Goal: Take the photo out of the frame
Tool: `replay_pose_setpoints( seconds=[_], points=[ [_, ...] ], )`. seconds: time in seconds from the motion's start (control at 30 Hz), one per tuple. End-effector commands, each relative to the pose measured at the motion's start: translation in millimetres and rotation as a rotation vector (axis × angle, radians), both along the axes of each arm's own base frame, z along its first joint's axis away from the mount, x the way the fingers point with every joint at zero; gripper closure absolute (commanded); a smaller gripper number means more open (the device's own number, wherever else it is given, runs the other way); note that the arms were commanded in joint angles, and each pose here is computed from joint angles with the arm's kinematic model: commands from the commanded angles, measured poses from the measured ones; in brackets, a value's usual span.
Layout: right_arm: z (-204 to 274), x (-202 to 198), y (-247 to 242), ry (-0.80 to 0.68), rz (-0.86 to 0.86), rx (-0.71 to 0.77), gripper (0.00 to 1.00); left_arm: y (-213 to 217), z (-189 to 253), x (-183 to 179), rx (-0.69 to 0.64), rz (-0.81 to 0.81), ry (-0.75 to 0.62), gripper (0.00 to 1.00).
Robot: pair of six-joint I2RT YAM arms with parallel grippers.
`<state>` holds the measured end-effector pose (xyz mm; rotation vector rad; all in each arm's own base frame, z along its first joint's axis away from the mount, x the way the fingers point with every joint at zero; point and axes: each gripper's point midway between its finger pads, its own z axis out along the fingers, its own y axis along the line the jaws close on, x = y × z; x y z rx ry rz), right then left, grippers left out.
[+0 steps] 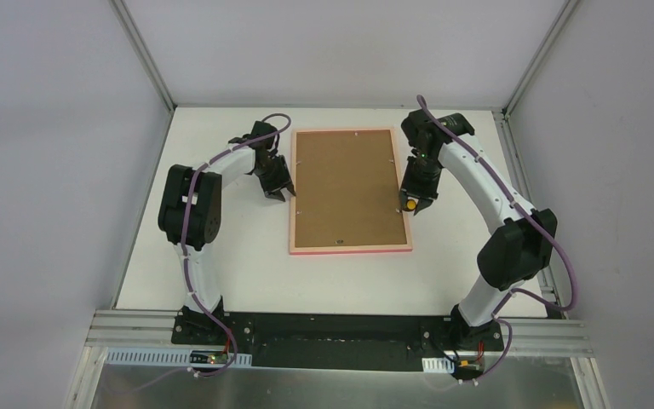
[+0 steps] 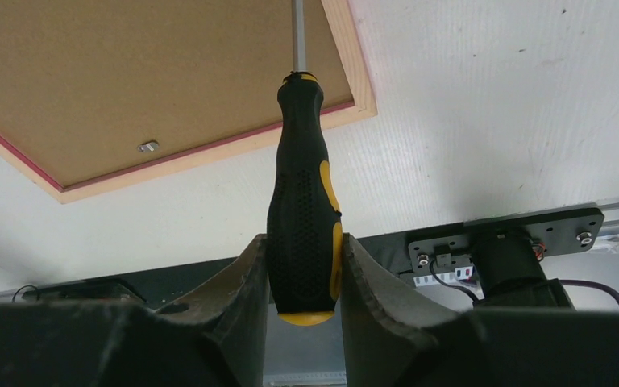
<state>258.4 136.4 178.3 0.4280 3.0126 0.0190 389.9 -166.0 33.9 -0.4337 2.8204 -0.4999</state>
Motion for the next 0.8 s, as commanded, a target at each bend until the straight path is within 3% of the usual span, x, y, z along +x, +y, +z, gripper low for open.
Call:
replay_pose_setpoints(
  seconds=[0.0,0.37,0.47,0.63,0.77],
  points=[
    [1.6,-16.7,6.2,0.088,-0.032,0.080,1.00,7.8,-0.7,-14.1,0.025,0.004,0.028,0.61],
    [4.4,-22.8,-0.1,0.122,-0.061,0.109,1.00,9.4,-0.2,-20.7,0.026,0.004,0.031,0.60],
    [15.3,-17.3,14.5,0.071,-0.041,0.203,1.00,8.3,10.6,-21.7,0.013,-0.009,0.006,0.54],
    [34.0,-6.7,32.5,0.016,0.023,0.310,1.00,-10.8,63.3,-15.9,-0.093,-0.088,-0.149,0.44],
    [51.7,-15.8,72.9,0.133,0.107,0.565,1.00,-60.7,127.2,-20.2,-0.257,-0.295,-0.387,0.38]
  ],
)
